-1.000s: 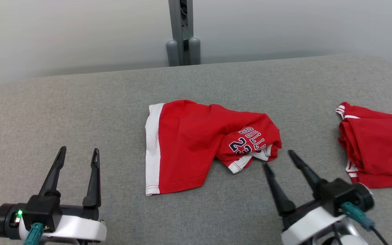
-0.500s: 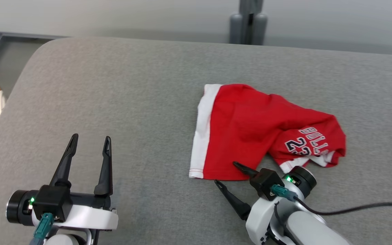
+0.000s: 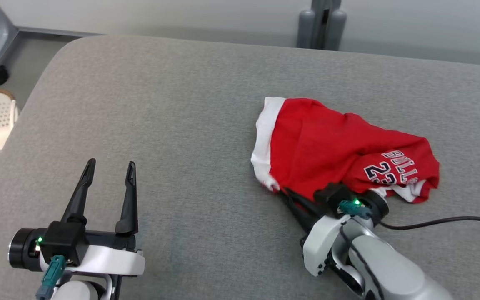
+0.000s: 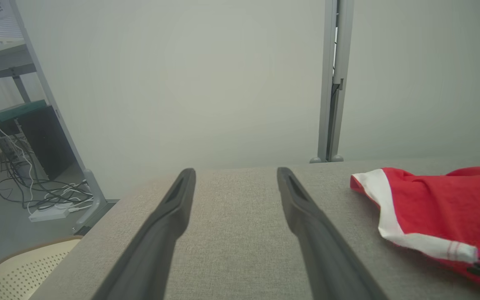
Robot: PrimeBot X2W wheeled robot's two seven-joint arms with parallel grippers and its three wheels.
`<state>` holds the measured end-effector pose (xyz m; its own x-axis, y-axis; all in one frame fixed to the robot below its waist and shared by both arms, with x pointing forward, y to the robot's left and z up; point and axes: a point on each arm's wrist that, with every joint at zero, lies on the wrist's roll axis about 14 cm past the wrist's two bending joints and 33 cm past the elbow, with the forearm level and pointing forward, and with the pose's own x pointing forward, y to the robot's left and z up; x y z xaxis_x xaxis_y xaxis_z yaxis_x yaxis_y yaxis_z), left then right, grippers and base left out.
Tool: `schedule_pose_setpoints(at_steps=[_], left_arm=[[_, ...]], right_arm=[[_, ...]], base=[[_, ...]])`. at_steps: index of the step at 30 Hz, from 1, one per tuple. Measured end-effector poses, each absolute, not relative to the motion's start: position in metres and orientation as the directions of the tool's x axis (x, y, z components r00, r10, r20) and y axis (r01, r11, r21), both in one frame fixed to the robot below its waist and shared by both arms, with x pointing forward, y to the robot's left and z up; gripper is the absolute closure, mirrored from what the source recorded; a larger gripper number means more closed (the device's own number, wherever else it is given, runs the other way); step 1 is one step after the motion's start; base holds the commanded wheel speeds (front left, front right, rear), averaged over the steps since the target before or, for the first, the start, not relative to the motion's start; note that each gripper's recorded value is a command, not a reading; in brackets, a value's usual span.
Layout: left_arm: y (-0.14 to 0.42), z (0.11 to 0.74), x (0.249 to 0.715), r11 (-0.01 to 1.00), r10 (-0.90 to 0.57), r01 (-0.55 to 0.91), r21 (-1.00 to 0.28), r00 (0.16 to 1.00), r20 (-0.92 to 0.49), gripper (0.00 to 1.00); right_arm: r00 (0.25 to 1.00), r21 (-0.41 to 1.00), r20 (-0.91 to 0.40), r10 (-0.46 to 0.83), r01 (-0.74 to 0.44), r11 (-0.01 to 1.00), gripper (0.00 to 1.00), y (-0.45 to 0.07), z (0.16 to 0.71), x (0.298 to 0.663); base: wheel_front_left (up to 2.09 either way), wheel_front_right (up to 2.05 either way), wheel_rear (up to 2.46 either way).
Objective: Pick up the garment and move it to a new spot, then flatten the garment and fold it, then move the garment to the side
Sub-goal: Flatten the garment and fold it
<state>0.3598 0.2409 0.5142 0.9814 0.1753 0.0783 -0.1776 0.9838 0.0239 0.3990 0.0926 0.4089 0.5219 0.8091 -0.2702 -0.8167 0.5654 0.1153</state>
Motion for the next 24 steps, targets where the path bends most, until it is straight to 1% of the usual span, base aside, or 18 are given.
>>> schedule_pose_setpoints(at_steps=[3, 6, 7, 11, 14, 18, 21, 22, 24], left_arm=[[0.236, 0.516, 0.364, 0.988, 0.151, -0.154, 0.028, 0.985, 0.087, 0.0], [0.229, 0.518, 0.368, 0.992, 0.122, -0.125, 0.029, 0.988, 0.095, 0.0], [0.229, 0.518, 0.368, 0.992, 0.122, -0.125, 0.029, 0.988, 0.095, 0.0], [0.216, 0.52, 0.376, 0.996, 0.076, -0.08, 0.029, 0.991, 0.107, 0.0], [0.207, 0.522, 0.38, 0.998, 0.042, -0.046, 0.031, 0.993, 0.112, 0.0], [0.197, 0.524, 0.383, 0.999, 0.012, -0.016, 0.033, 0.993, 0.116, 0.0], [0.19, 0.524, 0.382, 1.0, -0.008, 0.005, 0.029, 0.994, 0.112, 0.0], [0.188, 0.525, 0.383, 1.0, -0.015, 0.012, 0.027, 0.993, 0.113, 0.0], [0.186, 0.527, 0.384, 0.999, -0.021, 0.018, 0.026, 0.993, 0.117, 0.0]], right_arm=[[0.595, 0.126, -0.174, 0.785, -0.777, 0.617, 1.0, 0.077, 0.436, 0.415], [0.681, 0.127, -0.083, 0.727, -0.717, 0.686, 1.0, 0.045, 0.462, 0.43], [0.681, 0.127, -0.083, 0.727, -0.717, 0.686, 1.0, 0.045, 0.462, 0.43], [0.782, 0.109, 0.03, 0.623, -0.622, 0.775, 1.0, -0.005, 0.495, 0.438], [0.851, 0.092, 0.08, 0.519, -0.524, 0.847, 1.0, -0.051, 0.509, 0.434], [0.92, 0.086, 0.042, 0.391, -0.393, 0.916, 1.0, -0.1, 0.506, 0.417], [0.952, 0.08, -0.03, 0.304, -0.301, 0.95, 1.0, -0.13, 0.489, 0.397], [0.962, 0.09, -0.073, 0.264, -0.257, 0.962, 1.0, -0.142, 0.478, 0.385], [0.967, 0.094, -0.116, 0.225, -0.215, 0.972, 1.0, -0.154, 0.466, 0.375]], base=[[0.0, 0.0, 0.0], [0.0, 0.0, 0.0], [0.0, 0.0, 0.0], [0.0, 0.0, 0.0], [0.0, 0.0, 0.0], [0.0, 0.0, 0.0], [0.0, 0.0, 0.0], [0.0, 0.0, 0.0], [0.0, 0.0, 0.0]])
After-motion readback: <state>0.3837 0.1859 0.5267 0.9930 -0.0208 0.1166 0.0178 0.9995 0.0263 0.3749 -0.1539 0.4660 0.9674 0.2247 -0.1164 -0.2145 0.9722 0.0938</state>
